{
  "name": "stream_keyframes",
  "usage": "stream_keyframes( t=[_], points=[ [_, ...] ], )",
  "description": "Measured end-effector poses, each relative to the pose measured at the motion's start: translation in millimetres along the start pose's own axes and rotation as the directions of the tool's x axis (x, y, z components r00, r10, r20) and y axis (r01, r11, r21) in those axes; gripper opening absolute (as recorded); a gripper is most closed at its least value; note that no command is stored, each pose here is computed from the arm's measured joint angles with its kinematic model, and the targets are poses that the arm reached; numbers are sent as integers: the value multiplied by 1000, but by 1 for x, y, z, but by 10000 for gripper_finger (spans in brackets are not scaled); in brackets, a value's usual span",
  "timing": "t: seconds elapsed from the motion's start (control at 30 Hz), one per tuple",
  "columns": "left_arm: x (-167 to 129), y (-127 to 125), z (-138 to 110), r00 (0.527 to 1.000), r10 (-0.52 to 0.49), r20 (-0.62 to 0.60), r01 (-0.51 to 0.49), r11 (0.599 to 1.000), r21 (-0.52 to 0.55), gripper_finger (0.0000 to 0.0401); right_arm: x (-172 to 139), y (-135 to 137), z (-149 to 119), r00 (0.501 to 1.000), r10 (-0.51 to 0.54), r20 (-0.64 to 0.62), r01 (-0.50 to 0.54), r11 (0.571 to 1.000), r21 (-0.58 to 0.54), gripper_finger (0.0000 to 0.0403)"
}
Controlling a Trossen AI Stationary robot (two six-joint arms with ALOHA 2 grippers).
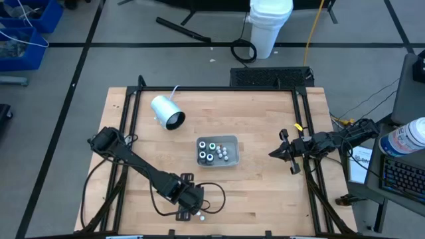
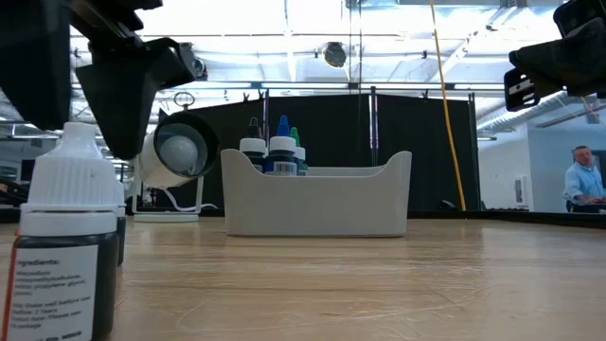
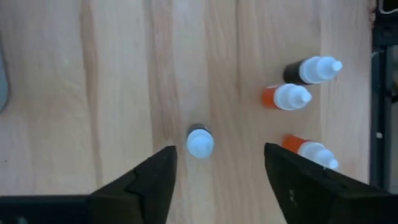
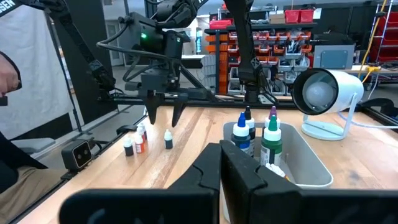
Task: Pick & Place food coloring
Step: Put the small green food coloring bottle into the gray bin
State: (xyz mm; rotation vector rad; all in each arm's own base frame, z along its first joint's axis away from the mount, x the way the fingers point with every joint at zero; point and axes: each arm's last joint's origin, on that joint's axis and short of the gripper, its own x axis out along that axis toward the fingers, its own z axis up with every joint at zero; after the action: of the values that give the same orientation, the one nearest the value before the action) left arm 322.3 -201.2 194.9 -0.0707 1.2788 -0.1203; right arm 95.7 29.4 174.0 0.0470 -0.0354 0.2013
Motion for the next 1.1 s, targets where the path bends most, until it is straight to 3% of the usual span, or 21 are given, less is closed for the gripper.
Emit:
stream_keyframes(
  t=[0.17,0.67,1.1],
  points=[
    [3,1,0,1000,7,-3,-7,999,40,261,0,0,0,1000,0,0,0,1000,0,0],
    [13,-1,6,1000,-11,29,9,996,93,241,0,0,0,1000,-18,0,18,1000,0,0],
    [26,2,2,1000,20,-25,-17,995,99,241,0,-1,0,999,-50,-4,50,999,2,0]
  ],
)
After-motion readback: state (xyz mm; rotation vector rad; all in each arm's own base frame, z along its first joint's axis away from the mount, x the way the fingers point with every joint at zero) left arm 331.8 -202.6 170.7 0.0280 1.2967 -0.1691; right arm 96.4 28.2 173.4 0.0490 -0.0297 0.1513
